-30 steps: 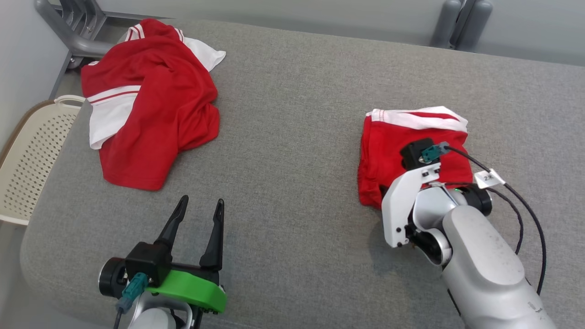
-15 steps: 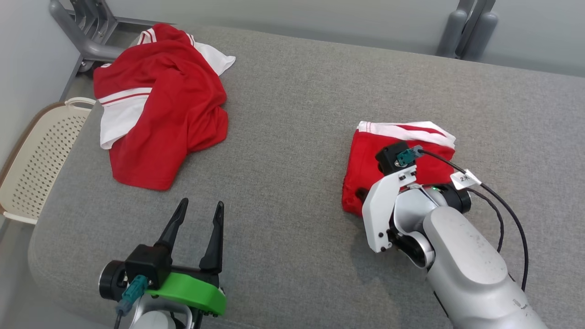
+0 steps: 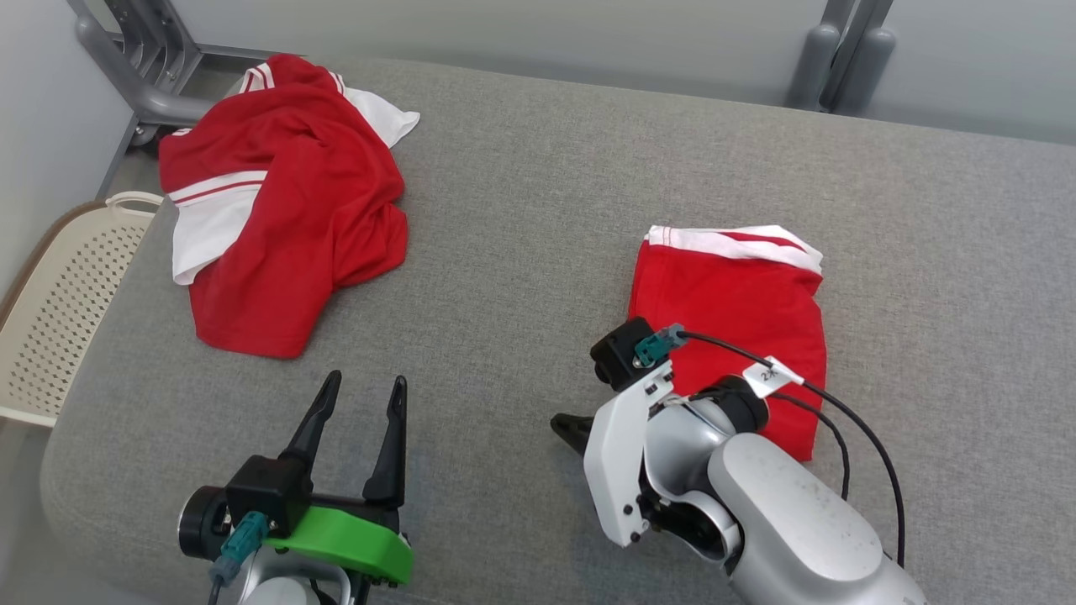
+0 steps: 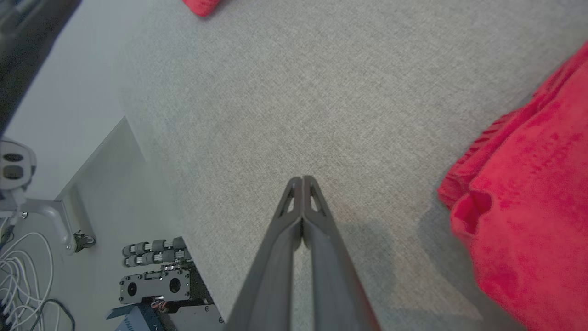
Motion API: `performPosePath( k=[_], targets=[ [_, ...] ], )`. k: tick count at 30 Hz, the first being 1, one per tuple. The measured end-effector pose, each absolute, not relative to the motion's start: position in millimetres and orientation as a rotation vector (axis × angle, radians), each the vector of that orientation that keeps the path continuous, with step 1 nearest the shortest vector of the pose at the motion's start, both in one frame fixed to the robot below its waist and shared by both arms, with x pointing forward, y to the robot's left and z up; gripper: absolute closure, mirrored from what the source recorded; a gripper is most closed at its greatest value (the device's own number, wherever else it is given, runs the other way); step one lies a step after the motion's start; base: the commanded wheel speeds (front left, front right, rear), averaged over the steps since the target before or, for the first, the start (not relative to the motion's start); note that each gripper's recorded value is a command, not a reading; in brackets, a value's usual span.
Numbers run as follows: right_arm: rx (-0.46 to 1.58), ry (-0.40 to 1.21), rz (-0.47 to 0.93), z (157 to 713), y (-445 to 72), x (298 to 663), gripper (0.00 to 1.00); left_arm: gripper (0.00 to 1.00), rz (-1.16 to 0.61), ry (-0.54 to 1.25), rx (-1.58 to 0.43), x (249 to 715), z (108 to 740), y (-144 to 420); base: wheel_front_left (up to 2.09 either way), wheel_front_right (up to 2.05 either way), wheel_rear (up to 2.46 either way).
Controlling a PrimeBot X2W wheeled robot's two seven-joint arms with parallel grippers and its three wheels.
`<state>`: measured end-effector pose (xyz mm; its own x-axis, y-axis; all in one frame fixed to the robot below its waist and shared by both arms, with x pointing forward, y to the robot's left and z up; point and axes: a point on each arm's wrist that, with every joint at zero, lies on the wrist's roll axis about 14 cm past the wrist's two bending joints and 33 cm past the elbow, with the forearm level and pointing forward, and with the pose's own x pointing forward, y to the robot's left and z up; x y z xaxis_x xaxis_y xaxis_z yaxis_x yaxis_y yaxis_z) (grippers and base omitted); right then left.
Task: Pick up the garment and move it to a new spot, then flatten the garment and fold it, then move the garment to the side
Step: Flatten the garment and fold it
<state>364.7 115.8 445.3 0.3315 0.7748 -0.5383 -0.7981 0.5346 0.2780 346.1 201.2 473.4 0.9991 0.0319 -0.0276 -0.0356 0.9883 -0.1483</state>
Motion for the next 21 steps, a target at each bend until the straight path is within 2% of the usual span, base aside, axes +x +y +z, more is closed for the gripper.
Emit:
performPosePath(
  k=[3,4,5,6,10,16,21],
  targets=[
    [-0.020,0.649,1.034,455.3,117.7,365.3,1.00,0.00,0.029,0.022,-0.150,346.2,474.4,199.8,0.00,0.00,0.00],
    [-0.020,0.633,1.021,459.5,115.6,369.8,0.69,0.00,0.028,0.021,-0.150,345.9,474.6,199.5,0.00,0.00,0.00],
    [-0.020,0.633,1.021,459.5,115.6,369.8,0.56,0.00,0.028,0.021,-0.150,345.9,474.6,199.5,0.00,0.00,0.00],
    [-0.020,0.613,1.002,464.1,112.2,375.7,0.00,0.00,0.028,0.020,-0.151,345.4,474.8,199.2,0.00,0.00,0.00],
    [0.005,0.595,0.887,474.9,84.6,400.5,0.00,0.00,0.024,0.025,-0.156,341.8,473.1,196.8,0.00,0.00,0.00],
    [0.072,0.596,0.647,477.6,15.8,437.0,0.00,0.00,0.004,0.016,-0.151,344.3,476.0,191.4,0.00,0.00,0.00],
    [0.091,0.614,0.518,466.2,-22.7,452.6,0.00,0.00,-0.009,0.002,-0.134,349.6,480.9,188.8,0.00,0.00,0.00]
  ],
)
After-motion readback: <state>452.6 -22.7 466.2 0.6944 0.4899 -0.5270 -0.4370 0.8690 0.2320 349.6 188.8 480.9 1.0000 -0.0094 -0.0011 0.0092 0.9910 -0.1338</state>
